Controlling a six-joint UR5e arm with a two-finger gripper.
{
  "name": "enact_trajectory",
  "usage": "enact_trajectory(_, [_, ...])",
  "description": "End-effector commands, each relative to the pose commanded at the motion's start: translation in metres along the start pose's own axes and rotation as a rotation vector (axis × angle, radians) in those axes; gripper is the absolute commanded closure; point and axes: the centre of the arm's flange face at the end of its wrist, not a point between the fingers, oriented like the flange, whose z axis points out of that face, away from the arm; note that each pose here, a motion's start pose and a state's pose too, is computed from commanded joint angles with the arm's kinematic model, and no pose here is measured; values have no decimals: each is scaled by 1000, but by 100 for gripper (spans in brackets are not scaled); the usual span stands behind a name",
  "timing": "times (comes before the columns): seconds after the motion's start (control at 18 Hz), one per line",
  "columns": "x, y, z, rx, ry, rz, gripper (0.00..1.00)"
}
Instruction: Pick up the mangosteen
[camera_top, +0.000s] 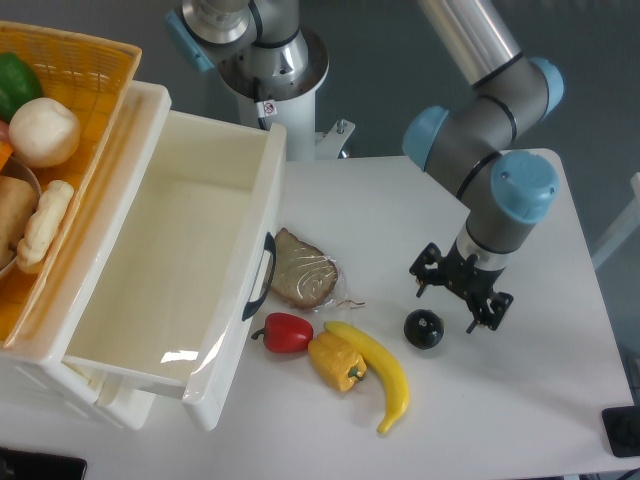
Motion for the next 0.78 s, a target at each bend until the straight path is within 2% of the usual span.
enact_trajectory(0.78, [13,-10,37,-72,49,27,0])
